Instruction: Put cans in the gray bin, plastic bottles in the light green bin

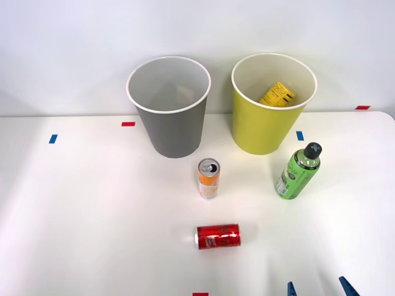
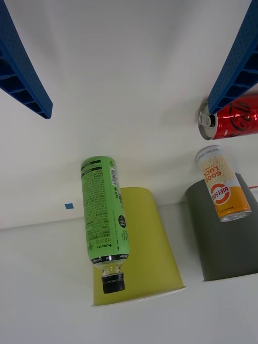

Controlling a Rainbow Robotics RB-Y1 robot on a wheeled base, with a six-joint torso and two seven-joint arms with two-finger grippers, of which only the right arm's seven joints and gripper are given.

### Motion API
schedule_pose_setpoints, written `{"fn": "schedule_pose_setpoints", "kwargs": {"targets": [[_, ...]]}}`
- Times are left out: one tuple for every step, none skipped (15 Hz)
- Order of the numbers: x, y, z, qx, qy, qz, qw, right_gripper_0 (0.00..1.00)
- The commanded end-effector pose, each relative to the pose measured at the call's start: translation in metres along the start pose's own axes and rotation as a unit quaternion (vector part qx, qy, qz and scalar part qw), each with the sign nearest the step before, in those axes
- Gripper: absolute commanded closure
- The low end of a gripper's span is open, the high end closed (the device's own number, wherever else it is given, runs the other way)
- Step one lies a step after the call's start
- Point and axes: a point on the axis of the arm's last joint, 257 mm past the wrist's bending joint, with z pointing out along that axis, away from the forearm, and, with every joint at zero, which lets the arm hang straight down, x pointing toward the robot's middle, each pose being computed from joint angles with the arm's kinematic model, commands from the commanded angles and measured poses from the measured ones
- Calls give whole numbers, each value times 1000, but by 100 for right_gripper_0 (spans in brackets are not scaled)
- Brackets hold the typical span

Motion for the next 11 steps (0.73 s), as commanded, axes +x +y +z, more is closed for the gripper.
{"fn": "schedule_pose_setpoints", "kwargs": {"targets": [[0, 0, 0, 0, 0, 0, 1000, 0], [0, 0, 0, 0, 0, 0, 1000, 0], [0, 0, 0, 0, 0, 0, 1000, 0], [0, 0, 0, 0, 0, 0, 1000, 0], [0, 0, 0, 0, 0, 0, 1000, 0], [0, 0, 0, 0, 0, 0, 1000, 0], [0, 0, 0, 0, 0, 0, 1000, 0], [0, 0, 0, 0, 0, 0, 1000, 0], [0, 0, 0, 0, 0, 0, 1000, 0], [0, 0, 0, 0, 0, 0, 1000, 0], [0, 0, 0, 0, 0, 0, 1000, 0]]}}
